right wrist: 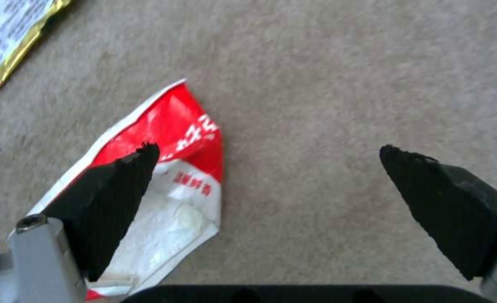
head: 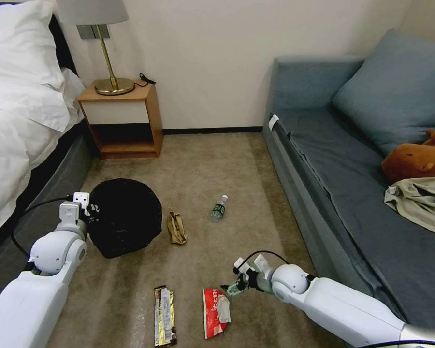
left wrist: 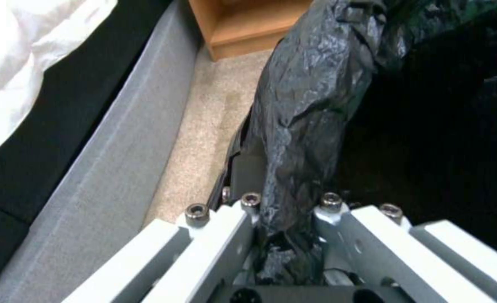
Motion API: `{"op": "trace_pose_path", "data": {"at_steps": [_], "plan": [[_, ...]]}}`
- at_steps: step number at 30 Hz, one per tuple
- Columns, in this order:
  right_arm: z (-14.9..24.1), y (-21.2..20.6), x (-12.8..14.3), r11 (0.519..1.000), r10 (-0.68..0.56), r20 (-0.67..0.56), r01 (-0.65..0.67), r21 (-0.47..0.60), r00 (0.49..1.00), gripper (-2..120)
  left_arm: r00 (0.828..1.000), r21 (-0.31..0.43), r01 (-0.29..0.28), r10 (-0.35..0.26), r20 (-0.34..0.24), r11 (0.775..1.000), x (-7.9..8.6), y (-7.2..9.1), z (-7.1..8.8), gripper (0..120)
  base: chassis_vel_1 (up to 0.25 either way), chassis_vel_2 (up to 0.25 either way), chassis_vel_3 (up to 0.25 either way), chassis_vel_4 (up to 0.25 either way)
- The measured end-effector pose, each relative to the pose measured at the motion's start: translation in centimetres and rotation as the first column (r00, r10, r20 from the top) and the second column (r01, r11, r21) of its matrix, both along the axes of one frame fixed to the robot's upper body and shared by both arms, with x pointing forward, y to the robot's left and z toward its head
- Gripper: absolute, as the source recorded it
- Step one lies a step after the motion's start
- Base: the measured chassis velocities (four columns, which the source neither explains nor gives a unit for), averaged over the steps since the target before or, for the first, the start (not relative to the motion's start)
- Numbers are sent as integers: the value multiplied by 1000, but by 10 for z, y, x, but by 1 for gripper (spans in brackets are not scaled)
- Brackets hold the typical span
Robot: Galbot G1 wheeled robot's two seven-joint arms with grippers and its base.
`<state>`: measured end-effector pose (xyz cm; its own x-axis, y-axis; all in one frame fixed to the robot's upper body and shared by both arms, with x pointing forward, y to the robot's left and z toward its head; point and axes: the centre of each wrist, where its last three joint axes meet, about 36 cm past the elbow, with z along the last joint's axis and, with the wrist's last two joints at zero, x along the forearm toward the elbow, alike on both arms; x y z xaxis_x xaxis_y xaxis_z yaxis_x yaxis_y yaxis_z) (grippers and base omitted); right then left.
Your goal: Pick up the trash bin, then pick up the garbage on the floor and place it into the trash bin.
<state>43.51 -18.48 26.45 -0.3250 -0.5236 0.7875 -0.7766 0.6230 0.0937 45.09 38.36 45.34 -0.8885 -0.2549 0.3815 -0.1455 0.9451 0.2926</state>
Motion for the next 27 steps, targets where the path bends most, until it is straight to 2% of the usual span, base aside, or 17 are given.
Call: {"op": "trace_pose_path", "data": {"at_steps": [12,27], "plan": [[-18,26,-12,999,52,-46,-52,-2,998,100,1000,-7,6,-6,2,1000,2,2,-5,2,0,0,0,0],[-25,32,-17,997,70,-67,-71,-13,995,99,1000,-10,6,-5,3,1000,5,5,-9,2,0,0,0,0]]}}
